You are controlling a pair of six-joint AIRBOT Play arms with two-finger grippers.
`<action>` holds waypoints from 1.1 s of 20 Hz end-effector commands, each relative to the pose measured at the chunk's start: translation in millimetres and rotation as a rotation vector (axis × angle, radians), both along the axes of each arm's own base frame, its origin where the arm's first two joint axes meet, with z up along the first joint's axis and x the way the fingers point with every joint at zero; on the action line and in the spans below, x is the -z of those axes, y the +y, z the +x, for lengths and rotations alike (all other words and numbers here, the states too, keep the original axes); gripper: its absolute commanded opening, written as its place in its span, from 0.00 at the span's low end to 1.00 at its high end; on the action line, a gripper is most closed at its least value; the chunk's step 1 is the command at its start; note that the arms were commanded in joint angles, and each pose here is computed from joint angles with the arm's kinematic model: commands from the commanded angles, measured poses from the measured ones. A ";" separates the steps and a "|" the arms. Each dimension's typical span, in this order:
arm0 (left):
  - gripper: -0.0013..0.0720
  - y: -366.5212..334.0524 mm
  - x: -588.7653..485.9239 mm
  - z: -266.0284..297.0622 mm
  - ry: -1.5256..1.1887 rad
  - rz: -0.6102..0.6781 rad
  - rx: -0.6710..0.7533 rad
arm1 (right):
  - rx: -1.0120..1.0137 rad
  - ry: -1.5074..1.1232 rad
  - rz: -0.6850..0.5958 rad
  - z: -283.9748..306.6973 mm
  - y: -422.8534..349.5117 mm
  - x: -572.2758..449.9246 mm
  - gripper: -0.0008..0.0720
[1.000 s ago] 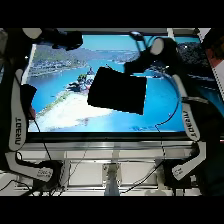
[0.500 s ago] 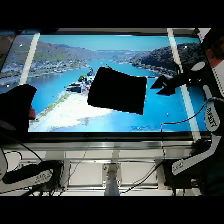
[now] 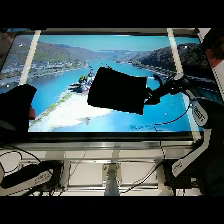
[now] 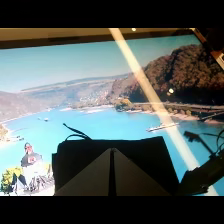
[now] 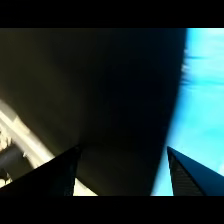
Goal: Fold the clothes and pants, and hang the long-sleeved shirts on hangers.
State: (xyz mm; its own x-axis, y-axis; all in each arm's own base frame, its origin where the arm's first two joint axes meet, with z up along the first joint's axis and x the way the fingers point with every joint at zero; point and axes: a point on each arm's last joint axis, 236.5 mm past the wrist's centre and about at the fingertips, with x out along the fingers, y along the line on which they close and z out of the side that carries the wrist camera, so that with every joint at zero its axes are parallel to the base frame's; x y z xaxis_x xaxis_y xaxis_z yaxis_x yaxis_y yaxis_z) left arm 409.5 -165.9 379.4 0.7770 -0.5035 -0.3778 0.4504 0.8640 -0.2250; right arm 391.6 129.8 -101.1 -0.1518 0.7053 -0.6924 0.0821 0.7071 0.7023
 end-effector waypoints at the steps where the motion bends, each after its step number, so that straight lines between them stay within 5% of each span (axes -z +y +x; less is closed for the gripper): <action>1: 0.04 0.4 -0.6 -0.6 -0.002 0.000 0.000 | -0.043 -0.036 -0.010 0.5 22.5 8.8 0.83; 2: 0.04 0.3 -0.6 -0.6 -0.001 0.000 0.000 | -0.046 -0.039 -0.002 0.7 28.0 7.7 0.70; 3: 0.04 0.3 -0.6 -0.6 -0.001 0.000 0.000 | -0.047 -0.036 0.006 0.0 31.1 5.8 0.45; 4: 0.04 0.4 -0.6 -0.6 -0.001 0.000 0.000 | -0.046 -0.030 0.018 -1.1 33.1 2.4 0.09; 5: 0.04 0.4 -0.6 -0.6 -0.001 0.000 0.000 | -0.021 -0.011 0.016 -0.4 30.7 -0.8 0.03; 12: 0.04 0.4 -0.6 -0.6 -0.001 0.000 0.000 | 0.134 -0.005 -0.115 -2.4 -87.9 -34.7 0.02; 22: 0.04 0.4 -0.6 -0.6 -0.001 0.000 0.000 | 0.877 0.027 -0.425 -142.9 -381.7 -119.2 0.03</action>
